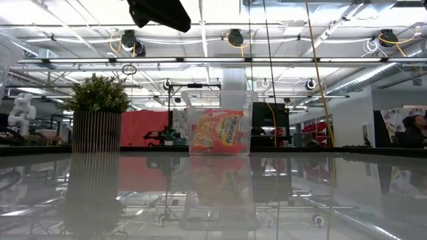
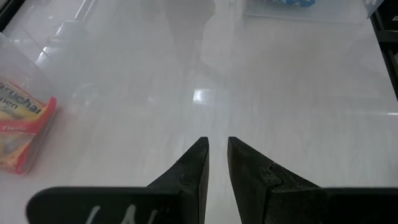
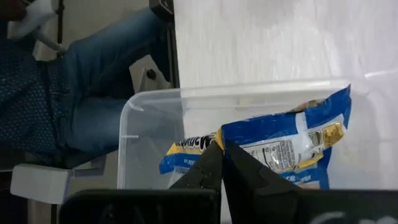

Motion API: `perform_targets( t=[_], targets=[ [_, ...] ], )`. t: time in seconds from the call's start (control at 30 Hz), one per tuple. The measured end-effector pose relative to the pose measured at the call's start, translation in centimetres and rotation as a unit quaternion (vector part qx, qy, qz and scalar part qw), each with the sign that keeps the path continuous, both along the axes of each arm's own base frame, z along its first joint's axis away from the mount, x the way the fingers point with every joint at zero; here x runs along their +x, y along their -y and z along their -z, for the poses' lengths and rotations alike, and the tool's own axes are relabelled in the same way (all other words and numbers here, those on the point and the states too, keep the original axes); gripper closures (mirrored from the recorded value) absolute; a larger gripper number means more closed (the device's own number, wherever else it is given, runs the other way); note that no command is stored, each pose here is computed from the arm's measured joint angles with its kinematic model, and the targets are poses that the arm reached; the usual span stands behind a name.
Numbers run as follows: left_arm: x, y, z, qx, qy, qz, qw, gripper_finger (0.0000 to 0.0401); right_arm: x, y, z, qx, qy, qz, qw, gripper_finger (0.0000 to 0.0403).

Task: Sort Maruchan noodles
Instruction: Put the blue noodle pack into the bottom right transparent bin, then return to Home Position

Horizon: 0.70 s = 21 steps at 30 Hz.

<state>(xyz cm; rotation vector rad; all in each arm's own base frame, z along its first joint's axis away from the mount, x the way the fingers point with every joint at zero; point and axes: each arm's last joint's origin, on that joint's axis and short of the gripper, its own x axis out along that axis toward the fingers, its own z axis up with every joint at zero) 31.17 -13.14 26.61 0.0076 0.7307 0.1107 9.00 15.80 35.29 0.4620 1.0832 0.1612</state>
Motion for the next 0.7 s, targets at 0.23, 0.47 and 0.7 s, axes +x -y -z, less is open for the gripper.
perform_targets(
  t=[0.23,0.47,0.7],
  targets=[
    [0.1,0.0,-0.1,-0.002,0.006,0.0,1.0,0.0336,-0.3,-1.4,1.1,-0.014,-0.039,0.026,0.999,0.0403],
    [0.3,0.1,-0.3,-0.009,0.023,0.0,1.0,0.0336,-0.7,-2.1,2.6,-0.068,-0.091,0.057,0.992,0.0386],
    [0.3,0.1,-0.3,-0.009,0.023,0.0,1.0,0.0336,-1.2,-2.2,4.0,-0.125,-0.197,0.088,0.968,0.031]
  ],
)
